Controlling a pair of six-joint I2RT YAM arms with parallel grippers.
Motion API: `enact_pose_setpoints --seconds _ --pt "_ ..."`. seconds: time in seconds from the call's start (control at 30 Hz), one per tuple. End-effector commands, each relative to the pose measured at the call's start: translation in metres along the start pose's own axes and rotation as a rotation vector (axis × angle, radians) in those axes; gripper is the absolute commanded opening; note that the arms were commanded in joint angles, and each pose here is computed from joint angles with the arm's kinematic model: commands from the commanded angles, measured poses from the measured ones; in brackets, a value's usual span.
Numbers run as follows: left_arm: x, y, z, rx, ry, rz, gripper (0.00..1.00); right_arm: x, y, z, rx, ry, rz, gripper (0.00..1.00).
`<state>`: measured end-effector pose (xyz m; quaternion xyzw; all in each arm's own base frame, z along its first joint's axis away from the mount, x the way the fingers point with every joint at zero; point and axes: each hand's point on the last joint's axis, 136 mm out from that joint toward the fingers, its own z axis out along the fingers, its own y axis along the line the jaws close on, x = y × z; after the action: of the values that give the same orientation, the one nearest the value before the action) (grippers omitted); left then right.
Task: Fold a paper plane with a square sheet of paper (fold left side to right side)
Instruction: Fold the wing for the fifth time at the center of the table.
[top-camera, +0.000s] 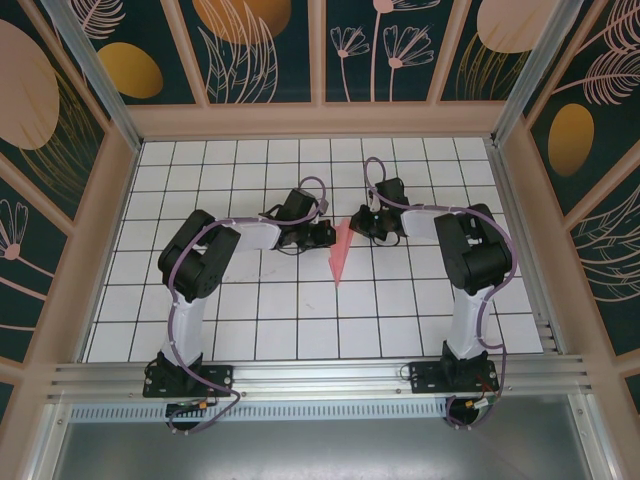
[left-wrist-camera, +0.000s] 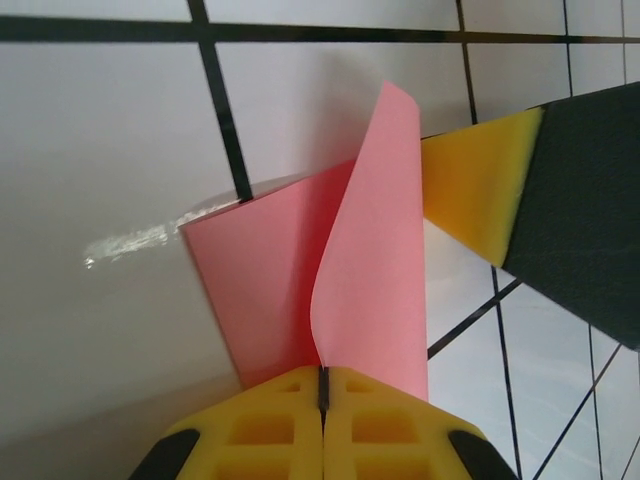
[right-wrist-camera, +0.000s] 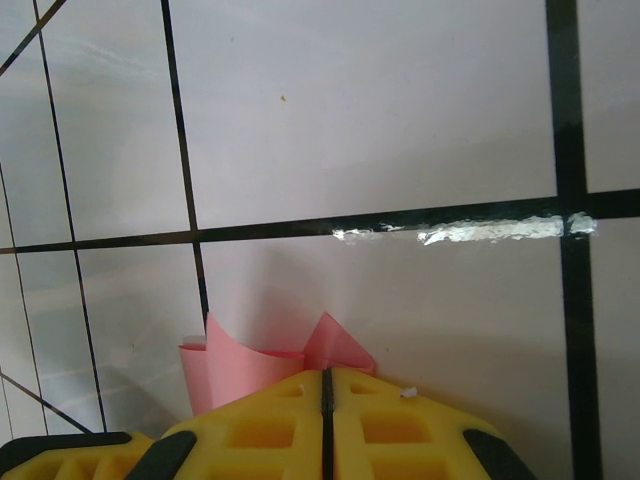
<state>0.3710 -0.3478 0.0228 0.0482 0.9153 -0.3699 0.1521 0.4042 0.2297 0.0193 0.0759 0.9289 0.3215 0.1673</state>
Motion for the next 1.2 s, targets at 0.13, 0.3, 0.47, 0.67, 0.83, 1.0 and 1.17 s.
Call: enact_pose_setpoints --seconds 0.13,0.3,0.47,0.67,0.83,1.0,1.17 --pt "-0.013 -0.015 -0.006 0.035 -0.017 0.051 0.08 0.017 -0.016 0.013 0.057 0.065 -0.007 0.11" --pt "-0.008 -0.006 0.001 0.023 0.002 0.034 0.08 0.018 -0.015 0.014 0.054 0.069 -0.010 0.11" --pt "-0.004 0.001 0.009 0.012 0.017 0.022 0.08 0.018 -0.014 0.013 0.047 0.068 -0.016 0.11" --pt "0.004 0.014 0.019 -0.014 0.045 0.002 0.09 0.013 -0.001 0.008 0.004 0.054 -0.045 0.13" --pt "0.011 0.025 0.025 -0.042 0.067 -0.011 0.08 -0.007 0.017 -0.016 -0.015 -0.013 -0.086 0.20" --pt "0.014 0.030 0.026 -0.054 0.071 -0.021 0.08 -0.013 0.028 -0.044 -0.010 -0.061 -0.120 0.26" --pt "0.016 0.030 0.027 -0.052 0.074 -0.019 0.08 0.008 0.039 -0.042 -0.076 -0.016 -0.106 0.24"
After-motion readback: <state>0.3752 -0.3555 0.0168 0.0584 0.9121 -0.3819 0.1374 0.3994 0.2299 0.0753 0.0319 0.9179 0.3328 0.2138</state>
